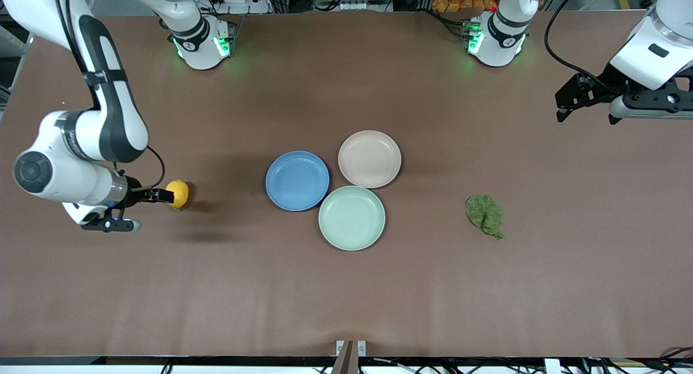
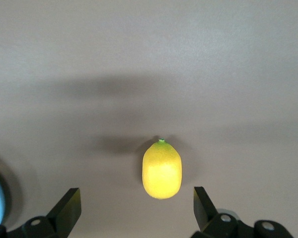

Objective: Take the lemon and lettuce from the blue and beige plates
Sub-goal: 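Open the right gripper to set the lemon on the table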

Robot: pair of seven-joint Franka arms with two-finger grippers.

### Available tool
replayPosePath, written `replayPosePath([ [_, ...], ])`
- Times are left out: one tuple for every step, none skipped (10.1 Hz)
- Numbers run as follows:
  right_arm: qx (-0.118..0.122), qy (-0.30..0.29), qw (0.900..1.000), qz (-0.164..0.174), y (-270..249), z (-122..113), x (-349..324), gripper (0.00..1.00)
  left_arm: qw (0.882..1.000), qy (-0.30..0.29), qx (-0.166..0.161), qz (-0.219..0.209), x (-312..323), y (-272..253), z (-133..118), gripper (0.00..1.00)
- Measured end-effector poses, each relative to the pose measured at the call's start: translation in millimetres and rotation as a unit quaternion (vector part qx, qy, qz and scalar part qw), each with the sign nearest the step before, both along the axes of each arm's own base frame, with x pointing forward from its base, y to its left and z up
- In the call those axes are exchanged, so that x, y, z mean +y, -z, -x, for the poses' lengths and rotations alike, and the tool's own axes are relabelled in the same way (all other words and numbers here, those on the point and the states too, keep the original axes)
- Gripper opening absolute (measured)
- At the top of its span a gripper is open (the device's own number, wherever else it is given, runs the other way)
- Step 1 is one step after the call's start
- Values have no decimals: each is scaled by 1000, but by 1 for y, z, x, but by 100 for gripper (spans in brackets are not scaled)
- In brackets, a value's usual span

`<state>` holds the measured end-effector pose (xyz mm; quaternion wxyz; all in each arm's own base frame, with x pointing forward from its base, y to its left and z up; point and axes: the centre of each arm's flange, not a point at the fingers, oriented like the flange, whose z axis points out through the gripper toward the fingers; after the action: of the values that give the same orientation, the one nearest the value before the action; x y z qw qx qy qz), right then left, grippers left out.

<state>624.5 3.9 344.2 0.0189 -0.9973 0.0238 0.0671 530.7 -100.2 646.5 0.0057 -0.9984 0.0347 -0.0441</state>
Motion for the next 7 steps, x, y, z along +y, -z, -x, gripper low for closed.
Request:
replayPosePath([
  [4,-3,1000,-2,-23,0,1,100,1000,-2,0,0,2,0,0,100],
  [10,-6,1000,-4,-49,-1,3,100,1000,-8,0,0,5,0,-1,100],
  [10,-10,1000,-6,-76,-3,4,100,1000,-14,0,1,9,0,-2,100],
  [3,-14,1000,-7,-98,-5,5,100,1000,-17,0,1,12,0,-2,100],
  [-7,-16,1000,-8,-115,-6,5,100,1000,-18,0,1,13,0,-2,100],
  [-14,-17,1000,-9,-131,-4,5,100,1000,-18,0,1,14,0,-2,100],
  [-14,-18,1000,-10,-148,0,4,100,1000,-19,1,1,14,0,-3,100],
])
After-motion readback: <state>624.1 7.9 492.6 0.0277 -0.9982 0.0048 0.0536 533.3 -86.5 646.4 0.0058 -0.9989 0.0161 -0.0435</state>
